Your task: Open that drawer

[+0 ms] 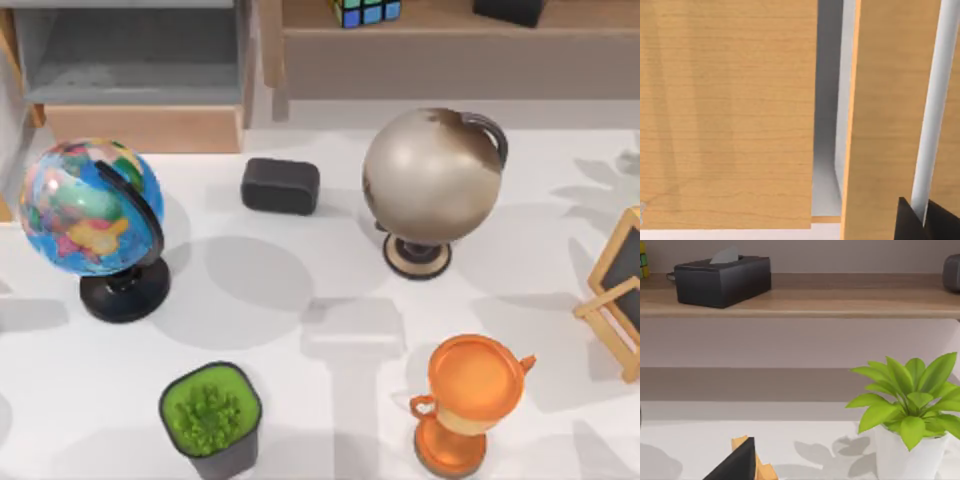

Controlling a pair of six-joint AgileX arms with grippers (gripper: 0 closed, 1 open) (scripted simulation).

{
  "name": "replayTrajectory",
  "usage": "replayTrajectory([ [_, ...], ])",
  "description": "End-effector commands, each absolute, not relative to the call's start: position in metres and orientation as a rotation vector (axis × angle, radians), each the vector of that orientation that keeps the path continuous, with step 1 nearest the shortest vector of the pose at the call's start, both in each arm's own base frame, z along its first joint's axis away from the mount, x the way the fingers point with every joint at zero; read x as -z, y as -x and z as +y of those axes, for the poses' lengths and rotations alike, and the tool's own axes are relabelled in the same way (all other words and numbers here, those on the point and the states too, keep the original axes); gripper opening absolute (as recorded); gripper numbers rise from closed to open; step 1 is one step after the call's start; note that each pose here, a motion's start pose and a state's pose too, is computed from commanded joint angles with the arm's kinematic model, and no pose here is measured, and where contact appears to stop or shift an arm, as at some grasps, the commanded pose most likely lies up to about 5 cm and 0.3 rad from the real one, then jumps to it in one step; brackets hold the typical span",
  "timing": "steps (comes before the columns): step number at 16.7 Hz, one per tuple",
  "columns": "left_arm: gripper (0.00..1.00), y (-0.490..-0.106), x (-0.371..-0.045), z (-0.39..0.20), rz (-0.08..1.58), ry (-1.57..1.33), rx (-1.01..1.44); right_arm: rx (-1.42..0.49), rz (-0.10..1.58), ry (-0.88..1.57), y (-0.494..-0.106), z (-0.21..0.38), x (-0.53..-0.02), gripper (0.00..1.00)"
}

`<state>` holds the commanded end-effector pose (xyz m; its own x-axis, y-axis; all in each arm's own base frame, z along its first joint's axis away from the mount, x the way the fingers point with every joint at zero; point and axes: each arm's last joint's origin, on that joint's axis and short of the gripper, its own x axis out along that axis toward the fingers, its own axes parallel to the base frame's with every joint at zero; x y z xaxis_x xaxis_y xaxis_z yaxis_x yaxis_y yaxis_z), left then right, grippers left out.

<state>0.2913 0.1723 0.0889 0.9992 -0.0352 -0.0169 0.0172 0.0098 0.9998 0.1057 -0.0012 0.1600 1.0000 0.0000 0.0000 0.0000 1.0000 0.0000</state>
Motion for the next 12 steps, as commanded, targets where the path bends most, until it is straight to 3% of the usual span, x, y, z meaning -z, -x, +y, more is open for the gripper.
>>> replayTrajectory([
  [5, 0.00, -0.249, -0.087, 0.173, 0.000, -1.553, 0.041, 0.000, 0.000, 0.000, -0.106, -0.001, -0.160, 1.00],
  [9, 0.00, -0.245, -0.087, 0.173, 0.001, -1.556, 0.037, 0.000, 0.000, 0.000, -0.106, -0.001, -0.160, 1.00],
  [12, 0.23, -0.245, -0.087, 0.173, 0.001, -1.556, 0.037, 0.000, 0.000, 0.000, -0.106, -0.001, -0.160, 1.00],
])
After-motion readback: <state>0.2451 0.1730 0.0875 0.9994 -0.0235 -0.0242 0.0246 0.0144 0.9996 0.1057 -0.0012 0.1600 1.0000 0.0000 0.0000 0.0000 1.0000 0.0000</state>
